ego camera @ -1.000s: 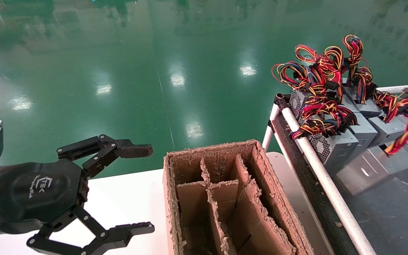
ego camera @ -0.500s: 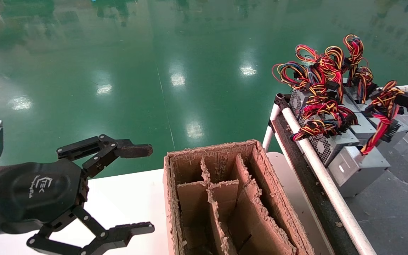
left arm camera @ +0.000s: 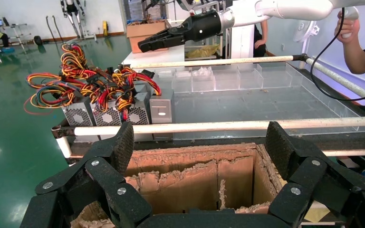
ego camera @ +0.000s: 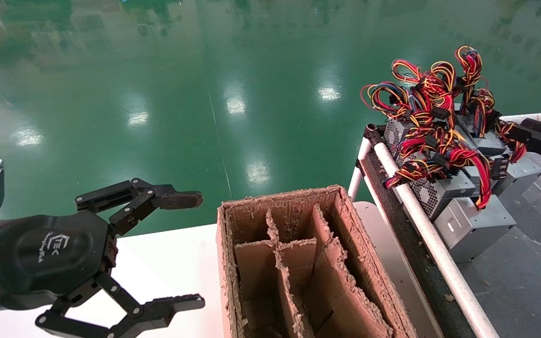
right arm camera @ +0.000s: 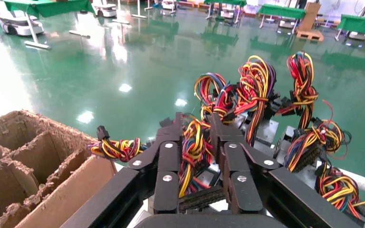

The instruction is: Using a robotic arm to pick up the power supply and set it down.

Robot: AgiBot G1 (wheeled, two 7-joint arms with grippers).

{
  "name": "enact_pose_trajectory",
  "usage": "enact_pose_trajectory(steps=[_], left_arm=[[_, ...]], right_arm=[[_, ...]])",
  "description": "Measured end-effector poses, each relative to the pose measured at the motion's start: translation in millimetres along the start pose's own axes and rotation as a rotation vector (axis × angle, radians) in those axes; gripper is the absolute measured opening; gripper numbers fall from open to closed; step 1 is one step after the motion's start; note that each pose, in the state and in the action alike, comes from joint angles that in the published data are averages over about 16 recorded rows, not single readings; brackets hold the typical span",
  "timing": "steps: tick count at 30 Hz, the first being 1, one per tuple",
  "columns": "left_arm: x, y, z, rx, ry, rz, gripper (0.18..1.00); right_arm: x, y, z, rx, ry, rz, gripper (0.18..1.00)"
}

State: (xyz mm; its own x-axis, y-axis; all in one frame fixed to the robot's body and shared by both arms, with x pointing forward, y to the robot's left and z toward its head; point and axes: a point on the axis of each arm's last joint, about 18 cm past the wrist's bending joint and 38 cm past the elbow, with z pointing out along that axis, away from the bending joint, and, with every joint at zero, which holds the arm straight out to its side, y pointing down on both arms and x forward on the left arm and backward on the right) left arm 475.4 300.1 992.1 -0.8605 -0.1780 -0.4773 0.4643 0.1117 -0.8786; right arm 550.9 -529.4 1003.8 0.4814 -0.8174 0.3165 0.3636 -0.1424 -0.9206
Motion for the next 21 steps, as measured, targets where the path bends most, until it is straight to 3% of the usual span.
enact_pose_trajectory(steps=[11, 21], left_arm=[[0, 0, 0, 0.0, 0.0, 0.0, 1.001], [0, 0, 0, 0.0, 0.0, -0.001, 1.001]], right_arm=[[-8, -15, 9, 0.065, -0.054, 0.007, 0.432], [-31, -25, 27, 0.095, -0.164, -0.004, 0.671]])
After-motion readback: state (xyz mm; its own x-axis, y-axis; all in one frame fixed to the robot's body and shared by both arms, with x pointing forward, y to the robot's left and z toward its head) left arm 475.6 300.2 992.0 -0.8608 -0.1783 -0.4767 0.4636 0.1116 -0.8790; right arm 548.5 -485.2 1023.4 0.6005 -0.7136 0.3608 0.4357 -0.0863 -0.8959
